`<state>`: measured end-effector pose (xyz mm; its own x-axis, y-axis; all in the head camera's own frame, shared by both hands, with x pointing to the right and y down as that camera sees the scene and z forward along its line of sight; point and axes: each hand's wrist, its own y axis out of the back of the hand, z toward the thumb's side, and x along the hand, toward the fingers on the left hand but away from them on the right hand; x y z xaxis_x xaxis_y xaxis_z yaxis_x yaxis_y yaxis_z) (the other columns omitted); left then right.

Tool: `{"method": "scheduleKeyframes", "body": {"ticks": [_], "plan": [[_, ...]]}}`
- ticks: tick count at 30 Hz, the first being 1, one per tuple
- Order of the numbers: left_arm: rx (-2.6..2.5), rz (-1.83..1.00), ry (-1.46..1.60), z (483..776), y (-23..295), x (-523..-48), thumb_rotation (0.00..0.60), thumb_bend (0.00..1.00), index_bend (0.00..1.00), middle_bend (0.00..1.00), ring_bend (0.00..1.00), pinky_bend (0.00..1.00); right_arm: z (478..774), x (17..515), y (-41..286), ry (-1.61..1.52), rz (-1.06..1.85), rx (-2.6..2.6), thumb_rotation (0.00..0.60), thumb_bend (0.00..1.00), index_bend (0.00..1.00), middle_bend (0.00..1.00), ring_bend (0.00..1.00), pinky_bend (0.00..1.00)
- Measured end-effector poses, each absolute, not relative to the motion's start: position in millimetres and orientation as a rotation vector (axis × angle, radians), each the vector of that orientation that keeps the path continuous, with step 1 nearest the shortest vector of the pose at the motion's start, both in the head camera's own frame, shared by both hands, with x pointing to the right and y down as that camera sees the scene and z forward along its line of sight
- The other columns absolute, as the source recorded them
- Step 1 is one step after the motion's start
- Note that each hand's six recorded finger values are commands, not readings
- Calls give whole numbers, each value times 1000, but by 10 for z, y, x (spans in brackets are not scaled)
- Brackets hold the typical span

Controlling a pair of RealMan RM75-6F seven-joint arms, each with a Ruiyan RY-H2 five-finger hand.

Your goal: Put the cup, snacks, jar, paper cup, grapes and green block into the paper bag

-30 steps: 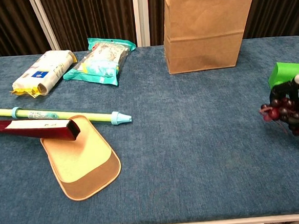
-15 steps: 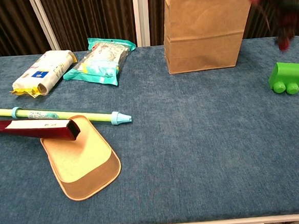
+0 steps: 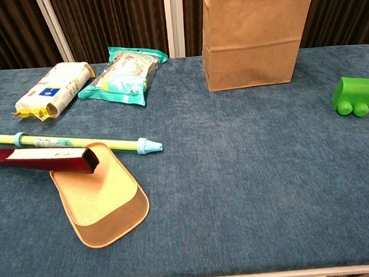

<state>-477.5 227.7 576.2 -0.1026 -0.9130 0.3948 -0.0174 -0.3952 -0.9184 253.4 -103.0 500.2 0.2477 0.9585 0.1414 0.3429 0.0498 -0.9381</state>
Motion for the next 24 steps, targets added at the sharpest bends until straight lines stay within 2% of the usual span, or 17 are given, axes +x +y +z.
{"method": "scheduleKeyframes", "body": {"ticks": [4,11,16,18,20,21,23,24], "plan": [[-1449,-1587,1064,5759,2269,-4773,600,3,293,226,155,136,5090,2587,-1287,-1287,861,-1457,600,671,727,585,590,898],[-1445,-1597,1069,5747,2294,-4788,600,3,293,226,155,136,5462,2654,-1575,-1220,1102,-1415,600,663,687,578,572,864],[-1444,-1605,1072,5745,2317,-4802,600,3,293,226,155,136,5796,2554,-1617,-1143,1223,-1413,600,576,633,551,542,819],[-1442,-1609,1076,5740,2326,-4812,600,3,293,225,155,136,5906,2508,-1619,-1118,1259,-1418,600,511,542,509,495,753],[-1439,-1615,1080,5739,2338,-4822,600,3,293,226,155,135,5980,2483,-1612,-1099,1287,-1429,600,427,381,420,392,622],[-1439,-1617,1081,5740,2343,-4826,600,3,293,226,155,135,6022,2471,-1604,-1086,1305,-1438,600,379,270,352,314,535],[-1440,-1619,1078,5744,2352,-4831,600,3,293,226,155,136,6067,2453,-1593,-1068,1329,-1448,600,305,126,268,222,442],[-1441,-1619,1078,5745,2352,-4829,600,3,293,226,155,136,6090,2440,-1584,-1062,1341,-1459,600,280,90,242,196,418]]}}
